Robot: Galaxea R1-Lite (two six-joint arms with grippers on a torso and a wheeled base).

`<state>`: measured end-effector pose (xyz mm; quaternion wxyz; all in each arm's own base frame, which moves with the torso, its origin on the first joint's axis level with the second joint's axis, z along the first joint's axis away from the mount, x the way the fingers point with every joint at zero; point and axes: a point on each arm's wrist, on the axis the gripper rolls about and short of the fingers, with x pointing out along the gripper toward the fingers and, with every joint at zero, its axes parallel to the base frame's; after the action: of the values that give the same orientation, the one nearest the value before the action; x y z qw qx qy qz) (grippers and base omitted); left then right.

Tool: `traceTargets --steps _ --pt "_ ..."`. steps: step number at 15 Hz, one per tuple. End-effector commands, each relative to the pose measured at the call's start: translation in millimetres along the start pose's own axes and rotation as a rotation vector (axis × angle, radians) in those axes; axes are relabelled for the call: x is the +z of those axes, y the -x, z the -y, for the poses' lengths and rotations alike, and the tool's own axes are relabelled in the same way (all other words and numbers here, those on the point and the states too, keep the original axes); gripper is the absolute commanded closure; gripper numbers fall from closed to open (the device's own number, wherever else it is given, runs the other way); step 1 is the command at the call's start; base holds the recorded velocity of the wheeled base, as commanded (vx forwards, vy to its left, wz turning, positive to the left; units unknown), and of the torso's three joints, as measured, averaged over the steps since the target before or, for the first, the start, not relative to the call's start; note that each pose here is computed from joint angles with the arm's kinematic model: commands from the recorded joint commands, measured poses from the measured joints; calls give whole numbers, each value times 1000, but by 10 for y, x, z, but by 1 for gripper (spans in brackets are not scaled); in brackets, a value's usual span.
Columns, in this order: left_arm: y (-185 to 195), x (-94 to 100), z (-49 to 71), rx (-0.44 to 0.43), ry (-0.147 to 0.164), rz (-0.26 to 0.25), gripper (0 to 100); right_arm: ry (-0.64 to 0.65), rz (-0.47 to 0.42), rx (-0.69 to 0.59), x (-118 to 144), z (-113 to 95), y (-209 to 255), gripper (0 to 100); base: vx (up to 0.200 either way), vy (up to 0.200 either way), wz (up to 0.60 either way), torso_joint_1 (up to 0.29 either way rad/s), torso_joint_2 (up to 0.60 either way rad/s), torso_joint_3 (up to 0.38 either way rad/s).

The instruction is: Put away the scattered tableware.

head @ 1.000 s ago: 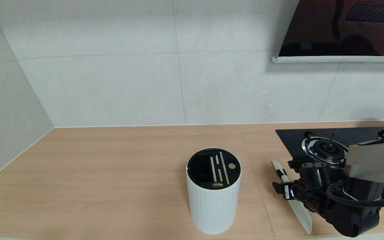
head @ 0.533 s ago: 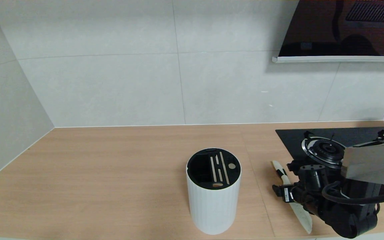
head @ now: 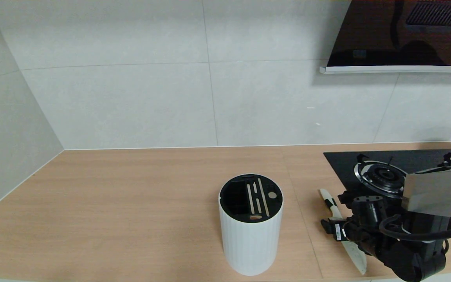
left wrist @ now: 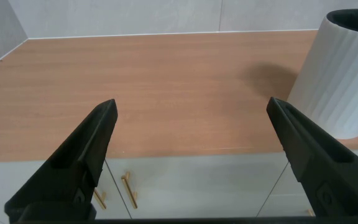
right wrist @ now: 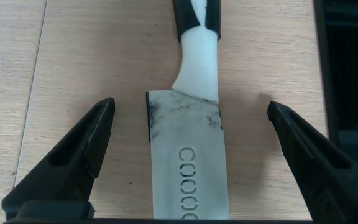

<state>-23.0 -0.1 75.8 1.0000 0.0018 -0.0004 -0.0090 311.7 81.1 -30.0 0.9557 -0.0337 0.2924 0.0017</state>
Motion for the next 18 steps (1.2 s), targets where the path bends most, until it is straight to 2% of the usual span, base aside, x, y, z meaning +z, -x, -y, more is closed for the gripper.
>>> traceTargets --steps 1,2,3,13,18 --pt "0 -1 0 0 -1 -1 0 0 1 0 8 1 8 0 0 0 0 0 0 0" --pt "0 -1 0 0 1 -1 0 2 1 0 8 1 8 0 0 0 0 0 0 0" --pt "0 -1 0 0 -1 -1 0 0 1 1 9 1 12 100 0 0 0 0 0 0" --pt "0 -1 0 0 1 -1 0 3 1 2 14 5 49 100 0 0 0 0 0 0" --pt "0 -1 0 0 1 -1 0 -10 61 28 250 -27 292 100 0 0 0 0 0 0"
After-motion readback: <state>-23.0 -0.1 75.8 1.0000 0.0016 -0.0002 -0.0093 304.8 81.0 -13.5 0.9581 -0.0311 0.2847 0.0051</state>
